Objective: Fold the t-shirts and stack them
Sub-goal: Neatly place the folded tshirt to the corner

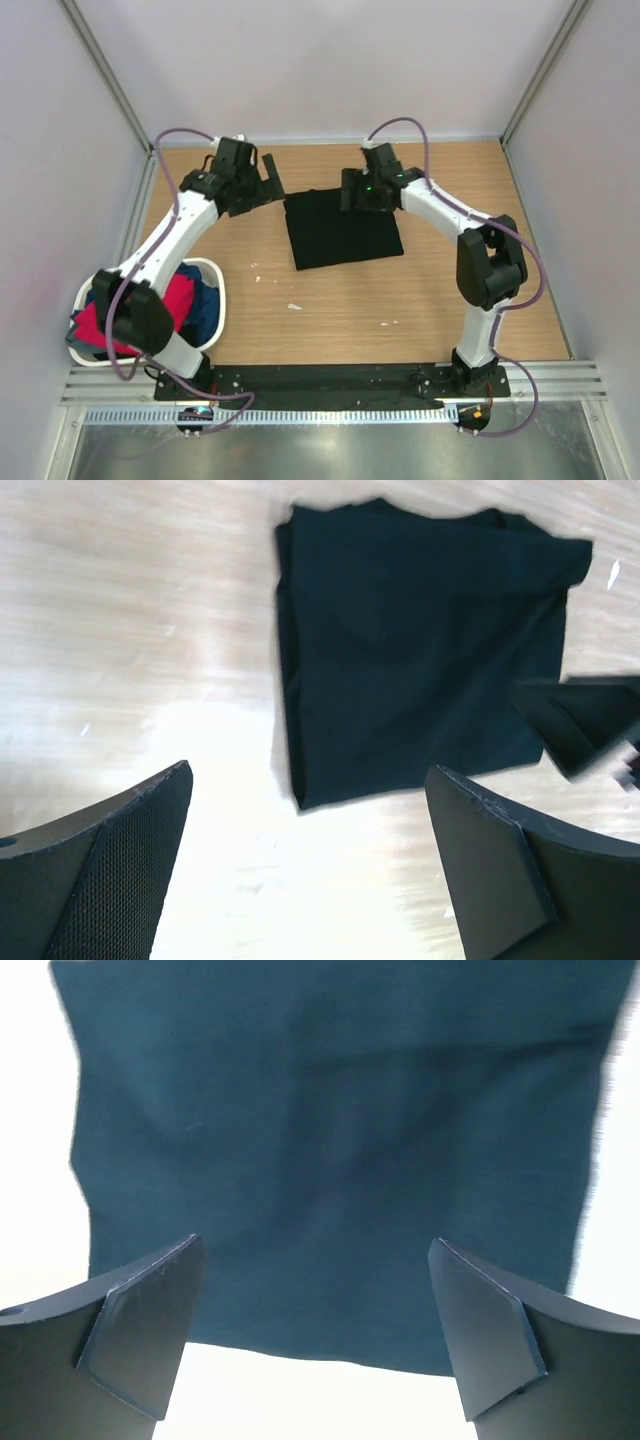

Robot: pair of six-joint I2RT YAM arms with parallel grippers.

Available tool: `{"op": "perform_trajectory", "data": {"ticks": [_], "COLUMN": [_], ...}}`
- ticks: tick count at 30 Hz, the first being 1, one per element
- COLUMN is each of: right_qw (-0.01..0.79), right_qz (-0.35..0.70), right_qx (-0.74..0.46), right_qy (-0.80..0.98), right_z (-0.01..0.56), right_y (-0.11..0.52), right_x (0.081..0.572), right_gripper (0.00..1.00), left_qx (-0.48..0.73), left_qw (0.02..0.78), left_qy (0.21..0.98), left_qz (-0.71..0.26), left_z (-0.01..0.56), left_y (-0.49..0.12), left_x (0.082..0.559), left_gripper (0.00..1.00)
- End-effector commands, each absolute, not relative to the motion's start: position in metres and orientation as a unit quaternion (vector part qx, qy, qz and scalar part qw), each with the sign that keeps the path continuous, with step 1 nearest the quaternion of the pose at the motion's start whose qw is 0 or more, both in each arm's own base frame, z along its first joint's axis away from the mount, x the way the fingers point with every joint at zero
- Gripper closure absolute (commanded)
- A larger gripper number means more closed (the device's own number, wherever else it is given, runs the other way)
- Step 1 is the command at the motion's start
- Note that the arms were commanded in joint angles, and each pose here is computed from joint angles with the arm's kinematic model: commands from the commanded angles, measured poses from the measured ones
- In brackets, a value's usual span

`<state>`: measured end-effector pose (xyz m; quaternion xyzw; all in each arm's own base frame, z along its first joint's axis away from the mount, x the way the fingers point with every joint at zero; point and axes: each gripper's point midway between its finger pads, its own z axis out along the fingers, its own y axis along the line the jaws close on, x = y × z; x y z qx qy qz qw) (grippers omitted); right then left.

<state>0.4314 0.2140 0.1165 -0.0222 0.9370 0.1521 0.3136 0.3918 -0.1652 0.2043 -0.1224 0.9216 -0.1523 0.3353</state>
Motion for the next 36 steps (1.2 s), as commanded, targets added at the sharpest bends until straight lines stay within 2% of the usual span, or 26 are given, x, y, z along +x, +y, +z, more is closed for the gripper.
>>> {"op": "perform_trajectory", "data": {"ticks": [1, 9, 10, 16, 21, 26, 31, 36], "right_qw": [0.331, 0.282, 0.273, 0.255, 0.263, 0.290, 0.283, 0.281], "right_qz": [0.125, 0.086, 0.060, 0.008, 0.003, -0.043, -0.154, -0.141], "right_qx": [-0.054, -0.053, -0.051, -0.034, 0.037, 0.013, -0.009, 0.005], "right_qy": [0.934, 0.954, 0.959, 0.966, 0.964, 0.956, 0.946, 0.949], "right_z": [0.123, 0.048, 0.027, -0.010, -0.013, -0.001, -0.002, -0.002], "right_y": [0.244, 0.267, 0.260, 0.228, 0.158, 0.099, 0.029, -0.019], "right_x": [0.431, 0.438, 0.440, 0.475, 0.524, 0.564, 0.575, 0.585], "right_gripper": [0.00, 0.00, 0.00, 0.00, 0.02, 0.01, 0.01, 0.01], "left_qx": [-0.142, -0.168, -0.175, -0.186, -0.187, -0.179, -0.153, -0.150], "left_qw": [0.329, 0.333, 0.331, 0.324, 0.320, 0.316, 0.289, 0.268], "left_qy": [0.924, 0.924, 0.923, 0.924, 0.926, 0.930, 0.944, 0.951], "left_qz": [-0.130, -0.089, -0.086, -0.082, -0.070, -0.066, -0.051, -0.027], "left_z": [0.208, 0.222, 0.221, 0.220, 0.220, 0.219, 0.214, 0.212], "left_y": [-0.144, -0.108, -0.105, -0.096, -0.091, -0.092, -0.096, -0.096], "left_x": [0.356, 0.303, 0.298, 0.276, 0.270, 0.274, 0.282, 0.293], "left_gripper": [0.00, 0.00, 0.00, 0.00, 0.00, 0.00, 0.00, 0.00]}}
